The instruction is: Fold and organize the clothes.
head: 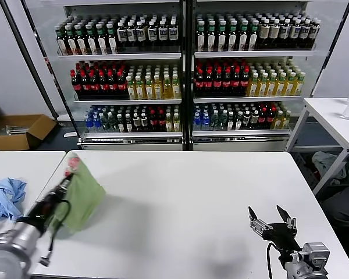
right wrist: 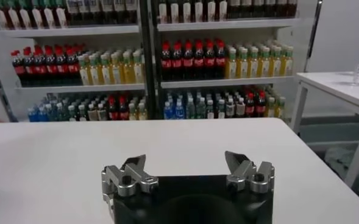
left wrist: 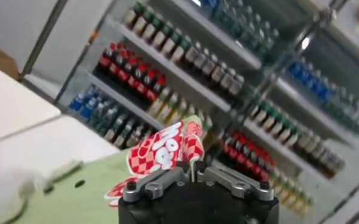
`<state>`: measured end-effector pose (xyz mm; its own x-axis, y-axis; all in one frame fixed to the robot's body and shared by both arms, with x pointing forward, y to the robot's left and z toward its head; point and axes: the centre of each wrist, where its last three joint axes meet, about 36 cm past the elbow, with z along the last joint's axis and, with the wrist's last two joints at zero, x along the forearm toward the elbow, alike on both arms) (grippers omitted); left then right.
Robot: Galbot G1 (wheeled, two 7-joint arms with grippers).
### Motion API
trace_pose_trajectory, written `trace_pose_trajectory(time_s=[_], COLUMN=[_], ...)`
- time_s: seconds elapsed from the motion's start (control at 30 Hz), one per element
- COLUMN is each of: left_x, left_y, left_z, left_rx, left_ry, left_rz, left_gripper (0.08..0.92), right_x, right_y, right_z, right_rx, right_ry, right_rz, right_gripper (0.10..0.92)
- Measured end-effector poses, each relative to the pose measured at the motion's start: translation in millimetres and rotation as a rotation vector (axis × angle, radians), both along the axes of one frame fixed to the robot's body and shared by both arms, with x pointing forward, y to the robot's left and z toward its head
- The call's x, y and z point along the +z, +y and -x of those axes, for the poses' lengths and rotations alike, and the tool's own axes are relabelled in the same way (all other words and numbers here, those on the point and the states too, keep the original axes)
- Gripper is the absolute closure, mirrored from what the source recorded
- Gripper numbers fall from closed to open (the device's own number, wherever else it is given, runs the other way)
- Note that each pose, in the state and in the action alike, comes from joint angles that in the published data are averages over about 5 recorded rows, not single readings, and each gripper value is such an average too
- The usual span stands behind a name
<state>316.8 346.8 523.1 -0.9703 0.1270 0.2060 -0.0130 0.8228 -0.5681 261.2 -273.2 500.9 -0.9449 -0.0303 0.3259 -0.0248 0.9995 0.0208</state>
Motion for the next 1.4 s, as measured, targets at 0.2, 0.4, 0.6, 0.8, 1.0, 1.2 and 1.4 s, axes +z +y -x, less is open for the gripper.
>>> trace_pose_trajectory(time_s=[0.2,0.4,0.6,0.8,1.0,1.2,1.4], left_x=[-46,-72,-89,-98,-96,-89,-83], left_y=[-72,-147,-213,-267,-303,-322,-316], left_z=[-11,-18,-37,-67,-92,-96,-81], left_rx=[-0.066,-0.163,-0.244,-0.306,-0.358,-0.412,-0.411], left_ry=[0.105,0.153,0.168,0.160,0.104,0.019,-0.056], left_rz=[-0.110,-0.163,-0.159,-0.149,-0.131,-0.103,-0.100], left_gripper=[0.891,0.891,0.891,0.891,0.841,0.669,0.496], right_x=[4,5,7,8,4,-1,-9], right_y=[1,2,1,0,-4,-6,-4], right_z=[3,5,9,11,11,7,4], right_rx=[-0.009,-0.023,-0.037,-0.036,-0.037,-0.023,-0.005], right_ry=[-0.016,-0.022,-0.026,-0.033,-0.038,-0.066,-0.099], right_rz=[-0.005,-0.008,-0.012,-0.004,0.020,0.057,0.089], right_gripper=[0.200,0.199,0.199,0.200,0.199,0.200,0.199])
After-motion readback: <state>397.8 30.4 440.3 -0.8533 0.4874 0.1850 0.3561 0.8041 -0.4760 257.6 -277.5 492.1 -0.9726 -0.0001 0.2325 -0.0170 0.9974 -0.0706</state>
